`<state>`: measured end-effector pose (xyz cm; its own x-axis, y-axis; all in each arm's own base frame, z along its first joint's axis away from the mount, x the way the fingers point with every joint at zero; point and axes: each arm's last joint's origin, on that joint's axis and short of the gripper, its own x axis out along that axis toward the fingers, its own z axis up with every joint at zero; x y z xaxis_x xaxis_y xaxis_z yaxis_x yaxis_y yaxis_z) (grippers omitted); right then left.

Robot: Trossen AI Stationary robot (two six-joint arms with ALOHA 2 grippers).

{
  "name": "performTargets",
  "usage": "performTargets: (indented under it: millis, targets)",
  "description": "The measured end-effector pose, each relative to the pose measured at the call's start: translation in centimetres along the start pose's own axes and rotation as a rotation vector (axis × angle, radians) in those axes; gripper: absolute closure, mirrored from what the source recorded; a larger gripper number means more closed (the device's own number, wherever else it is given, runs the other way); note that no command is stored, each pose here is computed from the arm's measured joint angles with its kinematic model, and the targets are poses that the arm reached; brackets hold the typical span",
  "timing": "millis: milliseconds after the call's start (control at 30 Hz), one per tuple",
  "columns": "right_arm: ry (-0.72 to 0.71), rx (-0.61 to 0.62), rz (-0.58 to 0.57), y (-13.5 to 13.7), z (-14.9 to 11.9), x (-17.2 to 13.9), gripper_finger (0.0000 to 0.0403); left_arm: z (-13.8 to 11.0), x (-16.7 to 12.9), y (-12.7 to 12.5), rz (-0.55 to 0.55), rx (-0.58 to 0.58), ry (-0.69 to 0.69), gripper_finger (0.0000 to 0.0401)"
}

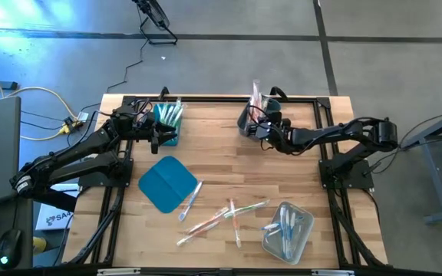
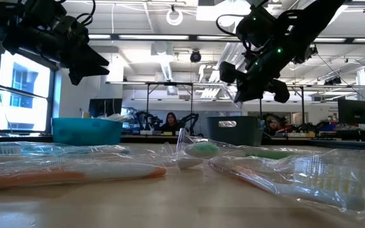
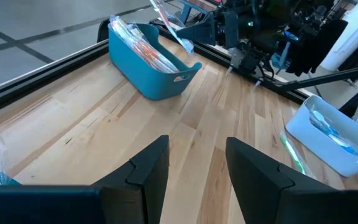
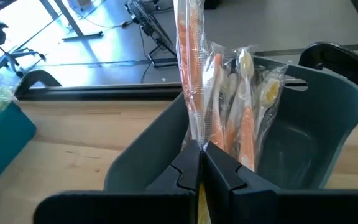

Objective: Pick & Place Toothbrushes
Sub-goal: Put the orange toothbrush into the dark gray bin

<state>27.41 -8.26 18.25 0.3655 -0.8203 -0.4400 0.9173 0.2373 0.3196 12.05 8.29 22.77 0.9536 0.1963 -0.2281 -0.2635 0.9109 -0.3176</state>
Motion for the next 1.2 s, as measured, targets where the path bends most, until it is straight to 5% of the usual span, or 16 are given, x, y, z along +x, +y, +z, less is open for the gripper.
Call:
performTargets:
  millis: [1200]
  targets:
    - [0.148,-0.030,-0.045,-0.7,-3.1,2.0,0.0399,0.0,0.0,0.0,-0.004,0.000,0.001,0.0244]
